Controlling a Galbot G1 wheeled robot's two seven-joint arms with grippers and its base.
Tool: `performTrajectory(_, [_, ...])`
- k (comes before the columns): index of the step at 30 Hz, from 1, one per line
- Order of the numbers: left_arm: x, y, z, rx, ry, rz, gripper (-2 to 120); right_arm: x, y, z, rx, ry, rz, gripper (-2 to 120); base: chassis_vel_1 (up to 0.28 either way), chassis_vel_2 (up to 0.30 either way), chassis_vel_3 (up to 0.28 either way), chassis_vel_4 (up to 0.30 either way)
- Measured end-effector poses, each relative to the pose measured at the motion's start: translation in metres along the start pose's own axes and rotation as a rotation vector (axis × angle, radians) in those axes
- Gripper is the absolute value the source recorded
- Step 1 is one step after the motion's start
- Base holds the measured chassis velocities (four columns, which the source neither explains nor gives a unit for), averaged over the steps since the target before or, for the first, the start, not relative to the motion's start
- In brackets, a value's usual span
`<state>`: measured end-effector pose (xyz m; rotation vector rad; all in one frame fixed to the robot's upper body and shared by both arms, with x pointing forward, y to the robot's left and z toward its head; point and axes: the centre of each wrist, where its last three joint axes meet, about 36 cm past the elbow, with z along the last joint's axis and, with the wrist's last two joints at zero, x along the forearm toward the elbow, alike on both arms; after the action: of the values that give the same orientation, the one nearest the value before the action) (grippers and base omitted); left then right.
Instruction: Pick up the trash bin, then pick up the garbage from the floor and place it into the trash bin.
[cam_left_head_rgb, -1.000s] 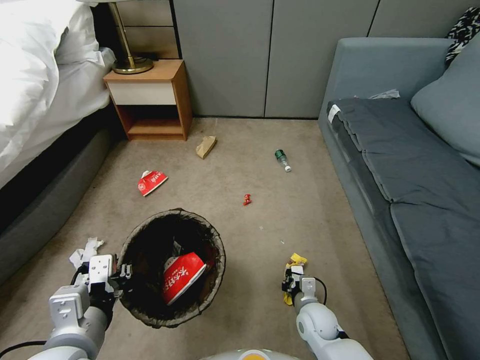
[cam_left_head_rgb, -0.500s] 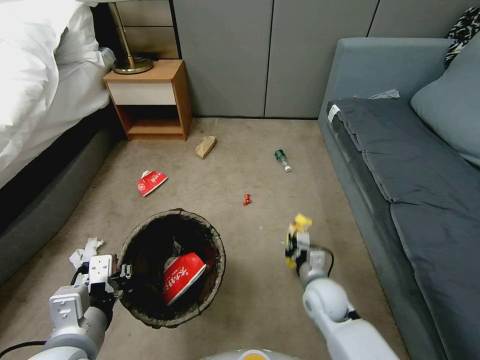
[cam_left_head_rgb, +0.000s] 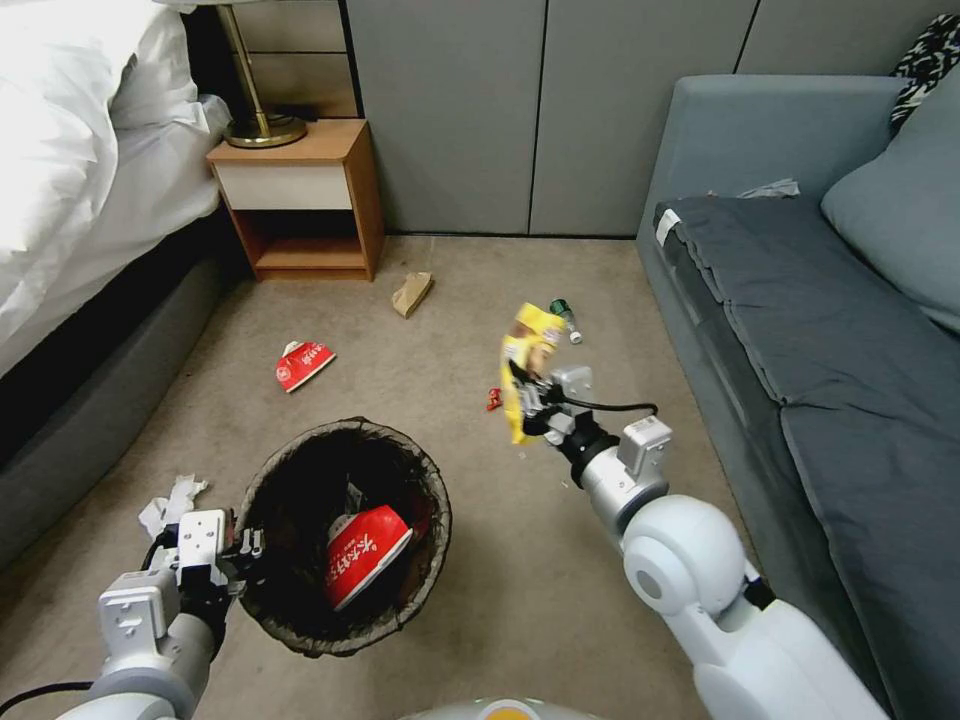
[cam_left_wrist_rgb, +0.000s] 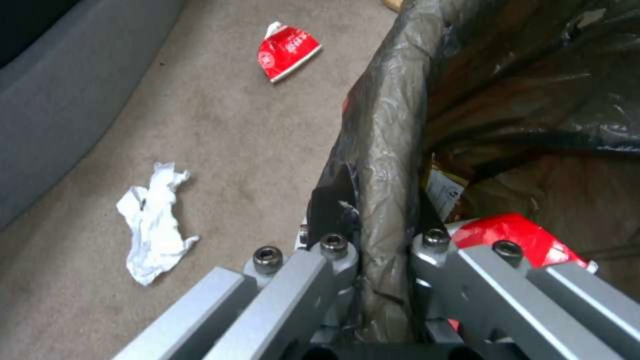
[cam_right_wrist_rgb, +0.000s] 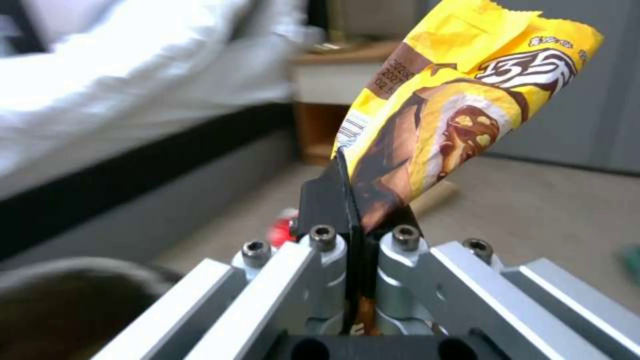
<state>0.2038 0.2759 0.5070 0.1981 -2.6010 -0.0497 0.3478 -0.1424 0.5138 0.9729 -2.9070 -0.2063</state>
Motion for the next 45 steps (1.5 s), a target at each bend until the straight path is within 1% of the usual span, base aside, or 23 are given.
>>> performTrajectory(3, [0.000, 0.000, 0.000, -0.004, 0.000, 0.001, 1, -0.003, 0.021, -0.014, -0.029, 0.005, -0.146, 0, 0.000, 0.000, 0.000, 0.000])
performTrajectory(4, [0.000, 0.000, 0.000, -0.004, 0.000, 0.001, 1, -0.003, 0.021, -0.014, -0.029, 0.005, -0.146, 0, 0.000, 0.000, 0.000, 0.000])
performTrajectory(7, [0.000, 0.000, 0.000, -0.006, 0.000, 0.002, 1, -0.009, 0.042, -0.012, -0.047, 0.031, -0.236, 0, 0.000, 0.000, 0.000, 0.000])
performTrajectory(8, [0.000, 0.000, 0.000, -0.006, 0.000, 0.002, 1, -0.009, 0.042, -0.012, -0.047, 0.031, -0.236, 0, 0.000, 0.000, 0.000, 0.000])
performTrajectory(10, [0.000, 0.000, 0.000, -0.013, 0.003, 0.006, 1, -0.013, 0.059, -0.010, -0.061, 0.054, -0.299, 0, 0.000, 0.000, 0.000, 0.000])
performTrajectory(12, [0.000, 0.000, 0.000, -0.018, 0.005, 0.009, 1, -0.014, 0.063, -0.009, -0.064, 0.063, -0.312, 0, 0.000, 0.000, 0.000, 0.000])
performTrajectory(14, [0.000, 0.000, 0.000, -0.033, 0.015, 0.019, 1, -0.016, 0.075, -0.005, -0.069, 0.097, -0.349, 0, 0.000, 0.000, 0.000, 0.000])
performTrajectory(15, [0.000, 0.000, 0.000, -0.033, 0.015, 0.019, 1, -0.016, 0.075, -0.005, -0.069, 0.097, -0.349, 0, 0.000, 0.000, 0.000, 0.000])
performTrajectory(18, [0.000, 0.000, 0.001, -0.045, 0.025, 0.026, 1, -0.012, 0.087, 0.006, -0.061, 0.163, -0.381, 0, 0.000, 0.000, 0.000, 0.000])
performTrajectory(19, [0.000, 0.000, 0.001, -0.045, 0.025, 0.026, 1, -0.012, 0.087, 0.006, -0.061, 0.163, -0.381, 0, 0.000, 0.000, 0.000, 0.000])
performTrajectory(22, [0.000, 0.000, 0.000, -0.045, 0.026, 0.028, 1, -0.008, 0.093, 0.020, -0.038, 0.219, -0.386, 0, 0.000, 0.000, 0.000, 0.000])
performTrajectory(28, [0.000, 0.001, 0.000, -0.045, 0.026, 0.030, 1, -0.005, 0.100, 0.031, -0.017, 0.258, -0.379, 0, 0.000, 0.000, 0.000, 0.000])
performTrajectory(30, [0.000, 0.001, 0.000, -0.045, 0.026, 0.031, 1, -0.004, 0.104, 0.035, -0.011, 0.269, -0.375, 8, 0.000, 0.000, 0.000, 0.000])
performTrajectory(31, [0.000, 0.001, 0.000, -0.045, 0.026, 0.031, 1, -0.004, 0.104, 0.035, -0.011, 0.269, -0.375, 8, 0.000, 0.000, 0.000, 0.000])
performTrajectory(32, [0.000, 0.001, 0.000, -0.045, 0.025, 0.032, 1, -0.005, 0.106, 0.037, -0.011, 0.273, -0.370, 12, 0.000, 0.000, 0.000, 0.000])
performTrajectory(34, [0.000, 0.001, 0.000, -0.045, 0.025, 0.032, 1, -0.006, 0.109, 0.039, -0.011, 0.276, -0.361, 24, 0.000, 0.000, 0.000, 0.000])
performTrajectory(35, [0.000, 0.001, 0.000, -0.045, 0.025, 0.032, 1, -0.006, 0.109, 0.039, -0.011, 0.276, -0.361, 24, 0.000, 0.000, 0.000, 0.000])
performTrajectory(38, [0.000, 0.001, 0.000, -0.045, 0.025, 0.032, 1, -0.008, 0.114, 0.038, -0.019, 0.270, -0.362, 39, 0.000, 0.000, 0.000, 0.000])
performTrajectory(39, [0.000, 0.001, 0.000, -0.045, 0.025, 0.032, 1, -0.008, 0.114, 0.038, -0.019, 0.270, -0.362, 39, 0.000, 0.000, 0.000, 0.000])
performTrajectory(41, [0.000, 0.001, 0.000, -0.045, 0.025, 0.033, 1, -0.009, 0.118, 0.037, -0.024, 0.264, -0.367, 45, 0.000, 0.000, 0.000, 0.000])
performTrajectory(42, [0.000, 0.001, 0.000, -0.045, 0.025, 0.033, 1, -0.010, 0.120, 0.036, -0.026, 0.261, -0.371, 52, 0.000, 0.000, 0.000, 0.000])
performTrajectory(43, [0.000, 0.001, 0.000, -0.045, 0.025, 0.033, 1, -0.010, 0.120, 0.036, -0.026, 0.261, -0.371, 52, 0.000, 0.000, 0.000, 0.000])
performTrajectory(45, [0.000, 0.001, -0.001, -0.044, 0.025, 0.033, 1, -0.010, 0.123, 0.035, -0.027, 0.256, -0.375, 62, 0.000, 0.000, 0.000, 0.000])
